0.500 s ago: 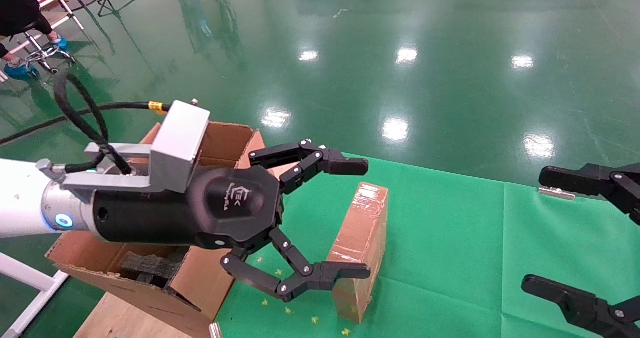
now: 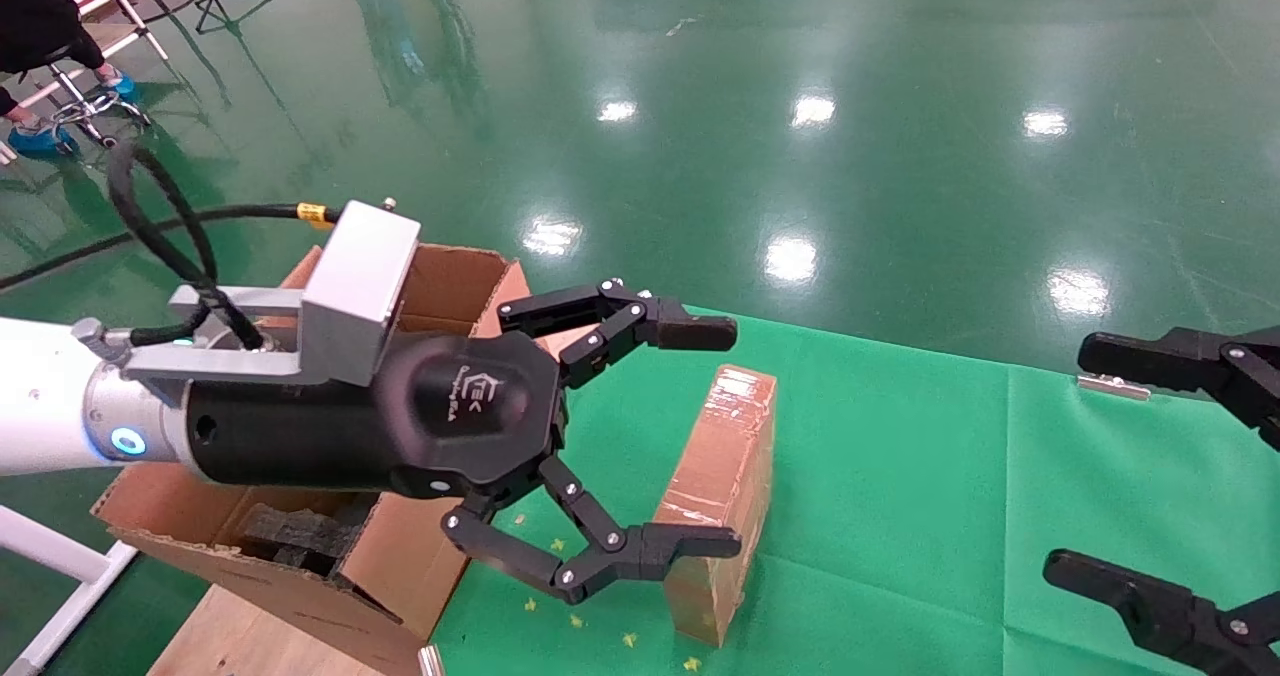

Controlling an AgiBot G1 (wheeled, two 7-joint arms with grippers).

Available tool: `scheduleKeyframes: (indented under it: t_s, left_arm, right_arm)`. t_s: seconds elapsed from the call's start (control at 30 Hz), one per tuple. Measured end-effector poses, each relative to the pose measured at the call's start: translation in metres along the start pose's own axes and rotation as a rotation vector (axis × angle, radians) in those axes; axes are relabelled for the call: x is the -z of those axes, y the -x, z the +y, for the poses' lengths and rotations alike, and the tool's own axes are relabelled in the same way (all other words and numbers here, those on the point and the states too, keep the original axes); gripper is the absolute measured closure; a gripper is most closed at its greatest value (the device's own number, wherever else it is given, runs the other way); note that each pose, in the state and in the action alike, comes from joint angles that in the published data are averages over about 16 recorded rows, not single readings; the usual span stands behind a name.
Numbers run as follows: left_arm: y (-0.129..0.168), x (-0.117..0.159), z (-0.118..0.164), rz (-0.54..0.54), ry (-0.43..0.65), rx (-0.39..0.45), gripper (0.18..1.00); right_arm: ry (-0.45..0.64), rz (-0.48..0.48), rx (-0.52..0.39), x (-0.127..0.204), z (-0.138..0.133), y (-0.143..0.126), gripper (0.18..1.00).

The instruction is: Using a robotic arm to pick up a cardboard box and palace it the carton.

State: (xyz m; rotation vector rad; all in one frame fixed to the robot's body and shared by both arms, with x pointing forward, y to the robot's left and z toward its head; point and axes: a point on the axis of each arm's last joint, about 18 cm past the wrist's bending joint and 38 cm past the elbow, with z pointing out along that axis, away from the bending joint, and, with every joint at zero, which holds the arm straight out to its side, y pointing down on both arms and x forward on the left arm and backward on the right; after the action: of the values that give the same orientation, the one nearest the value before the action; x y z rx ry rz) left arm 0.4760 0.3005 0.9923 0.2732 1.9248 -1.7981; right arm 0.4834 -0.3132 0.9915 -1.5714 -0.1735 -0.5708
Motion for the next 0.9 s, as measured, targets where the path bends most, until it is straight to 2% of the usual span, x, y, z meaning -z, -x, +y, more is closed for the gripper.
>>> scheduleKeyframes:
  t_s: [0.27,0.43,0.73,0.9]
  left_arm:
    - [0.0,0.0,0.0,-0.001,0.009,-0.001,0.183]
    - [0.002,0.0,-0.001,-0.002,0.059,-0.001,0.183]
    - [0.015,-0.005,-0.003,-0.006,0.273,0.024,0.183]
    - [0.026,-0.01,-0.008,-0.024,0.401,0.046,0.183]
  right_arm:
    - [0.0,0.0,0.0,0.0,0.0,0.0,0.185]
    - [0.0,0.0,0.0,0.0,0.0,0.0,0.205]
    - [0.0,0.0,0.0,0.0,0.0,0.0,0.289]
    - [0.0,0.0,0.0,0.0,0.0,0.0,0.38]
